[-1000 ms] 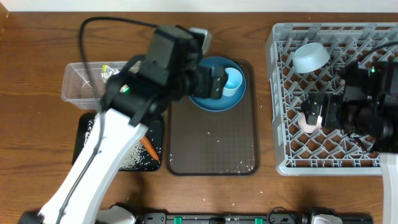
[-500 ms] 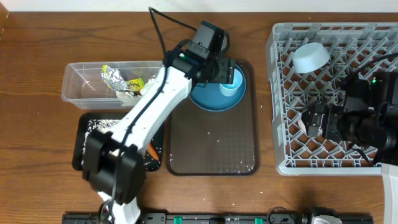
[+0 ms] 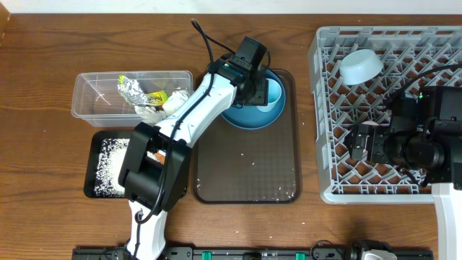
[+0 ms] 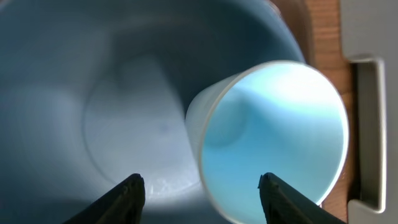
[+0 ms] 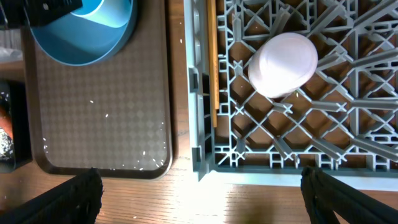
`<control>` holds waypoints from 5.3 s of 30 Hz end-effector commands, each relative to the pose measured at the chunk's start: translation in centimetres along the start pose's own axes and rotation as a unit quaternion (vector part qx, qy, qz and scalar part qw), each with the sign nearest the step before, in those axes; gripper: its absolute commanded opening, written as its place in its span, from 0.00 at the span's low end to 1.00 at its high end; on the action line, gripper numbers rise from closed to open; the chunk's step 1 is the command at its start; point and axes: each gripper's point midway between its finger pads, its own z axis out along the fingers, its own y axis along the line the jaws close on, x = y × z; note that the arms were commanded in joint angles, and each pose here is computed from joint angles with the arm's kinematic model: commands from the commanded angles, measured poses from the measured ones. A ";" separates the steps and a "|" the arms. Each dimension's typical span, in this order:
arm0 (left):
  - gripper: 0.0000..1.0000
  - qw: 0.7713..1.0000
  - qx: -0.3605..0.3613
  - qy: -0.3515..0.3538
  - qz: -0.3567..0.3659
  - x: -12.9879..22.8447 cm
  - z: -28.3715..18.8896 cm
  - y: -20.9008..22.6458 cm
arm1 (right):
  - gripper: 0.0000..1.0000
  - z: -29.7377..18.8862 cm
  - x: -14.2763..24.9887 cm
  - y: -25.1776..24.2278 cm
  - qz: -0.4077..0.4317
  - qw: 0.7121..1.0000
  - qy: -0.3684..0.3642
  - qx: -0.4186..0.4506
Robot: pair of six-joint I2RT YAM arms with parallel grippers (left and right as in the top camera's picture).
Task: Sort waste into correct bins and load items into the dishwasher rack
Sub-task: 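Reach the left gripper to the light-blue cup on the plate and grasp it, then lift the light-blue cup and carry it right to the right gripper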
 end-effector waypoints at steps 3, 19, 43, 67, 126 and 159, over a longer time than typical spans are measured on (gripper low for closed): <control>0.51 1.000 -0.002 -0.012 -0.003 -0.6 0.4 0.2 | 0.99 0.0 0.0 -0.2 0.001 1.000 -0.001 -0.003; 0.22 1.000 0.000 -0.020 -0.002 -0.8 0.8 0.2 | 0.99 0.0 0.0 -0.2 0.001 1.000 -0.002 -0.003; 0.26 1.000 -0.028 -0.014 -0.001 0.0 1.7 1.2 | 0.99 0.0 -0.1 -0.2 0.001 1.000 -0.003 -0.003; 0.06 0.997 0.038 -0.071 -0.017 -2.4 -8.2 0.2 | 0.99 -0.2 -0.5 0.5 -0.010 1.000 -0.011 -0.021; 0.06 0.819 0.554 0.109 0.105 9.6 -30.9 -13.6 | 0.80 -13.5 2.5 17.7 -0.382 0.699 -0.222 -0.563; 0.06 0.847 0.510 0.124 0.088 10.5 -29.2 -12.6 | 0.77 -12.8 2.3 18.2 -0.415 0.689 -0.227 -0.549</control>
